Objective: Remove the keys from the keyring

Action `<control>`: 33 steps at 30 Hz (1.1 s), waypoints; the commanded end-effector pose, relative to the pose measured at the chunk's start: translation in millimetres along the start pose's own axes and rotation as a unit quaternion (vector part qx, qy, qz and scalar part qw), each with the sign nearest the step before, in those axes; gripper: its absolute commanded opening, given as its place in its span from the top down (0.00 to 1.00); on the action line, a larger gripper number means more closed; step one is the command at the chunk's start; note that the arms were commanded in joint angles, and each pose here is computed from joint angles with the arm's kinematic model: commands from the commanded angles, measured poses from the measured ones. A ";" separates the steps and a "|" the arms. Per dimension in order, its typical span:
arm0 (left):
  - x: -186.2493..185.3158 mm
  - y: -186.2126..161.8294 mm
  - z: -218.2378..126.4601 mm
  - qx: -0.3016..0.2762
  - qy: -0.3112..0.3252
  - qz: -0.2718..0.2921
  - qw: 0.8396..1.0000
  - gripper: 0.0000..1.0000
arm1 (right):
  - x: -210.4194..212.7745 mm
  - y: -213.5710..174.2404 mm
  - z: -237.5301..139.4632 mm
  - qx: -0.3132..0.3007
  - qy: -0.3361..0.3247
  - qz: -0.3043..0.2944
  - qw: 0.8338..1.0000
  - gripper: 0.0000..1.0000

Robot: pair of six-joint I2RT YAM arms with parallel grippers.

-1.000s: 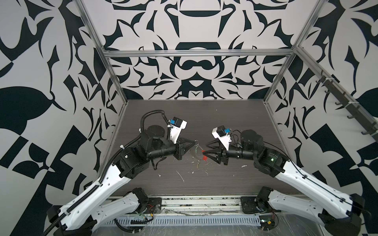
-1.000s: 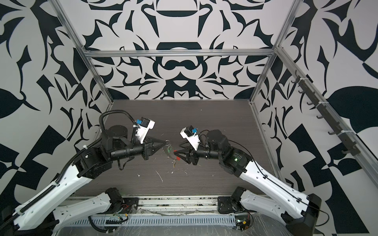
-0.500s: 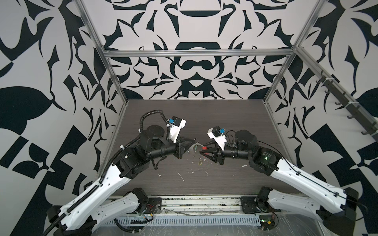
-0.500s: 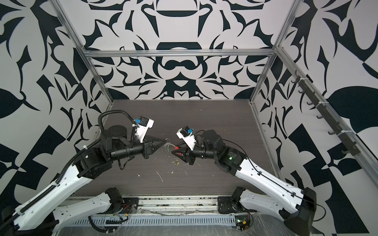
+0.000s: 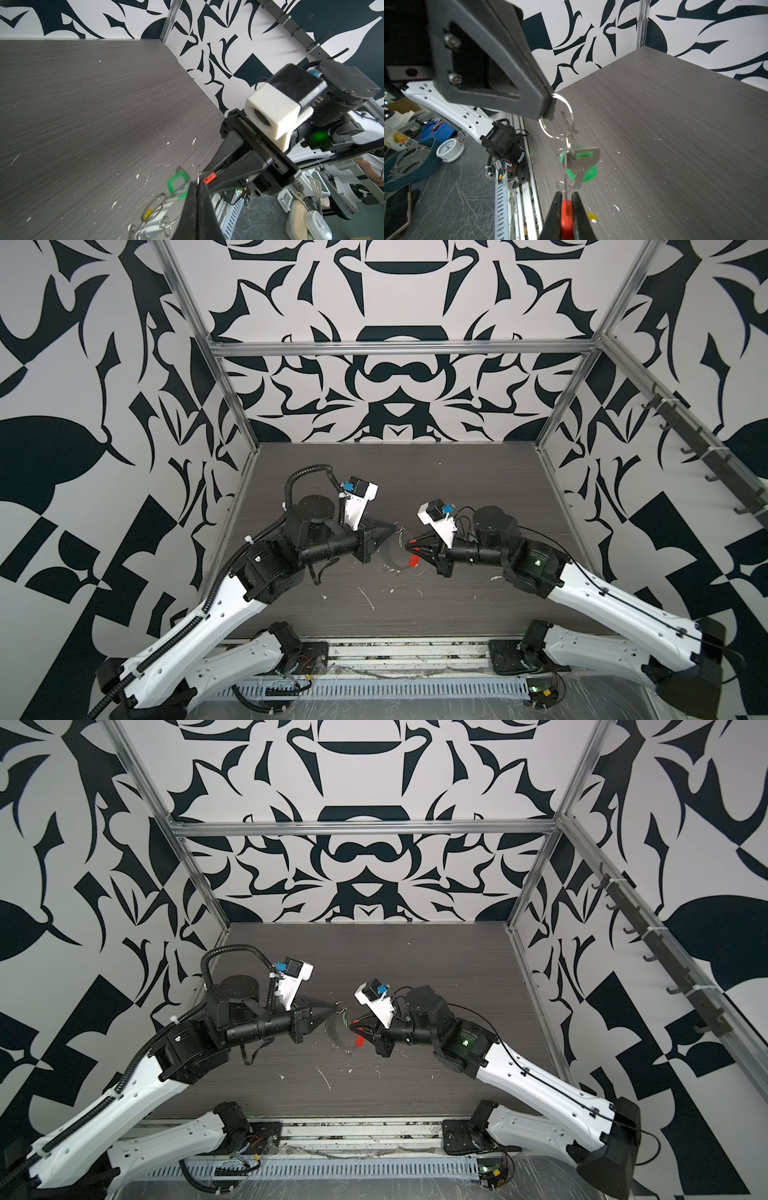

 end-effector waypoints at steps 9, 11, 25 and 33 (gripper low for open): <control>0.8 2.3 -1.0 -0.015 0.002 -0.001 1.000 1.00 | 3.4 24.3 -6.5 -0.019 -0.032 -0.016 0.999 1.00; 2.3 1.9 -0.4 -0.014 0.007 -0.003 1.000 1.00 | 2.7 24.4 -6.5 -0.017 -0.038 -0.018 0.999 1.00; 9.4 2.2 3.8 -0.010 0.036 -0.011 0.999 1.00 | 15.2 30.9 -3.0 -0.006 -0.059 -0.050 0.997 1.00; 10.1 0.9 5.0 -0.018 0.029 -0.013 0.999 1.00 | 26.7 32.8 1.9 -0.004 -0.063 -0.068 0.996 1.00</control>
Point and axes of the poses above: each gripper's point midway between its finger pads, its own z axis out along the fingers, its own x axis along the line the jaws close on, y = z × x, the point moved 6 cm from there along -z, back along the fingers, and after that the axes turned 3 degrees about -z, right-handed, at the moved point
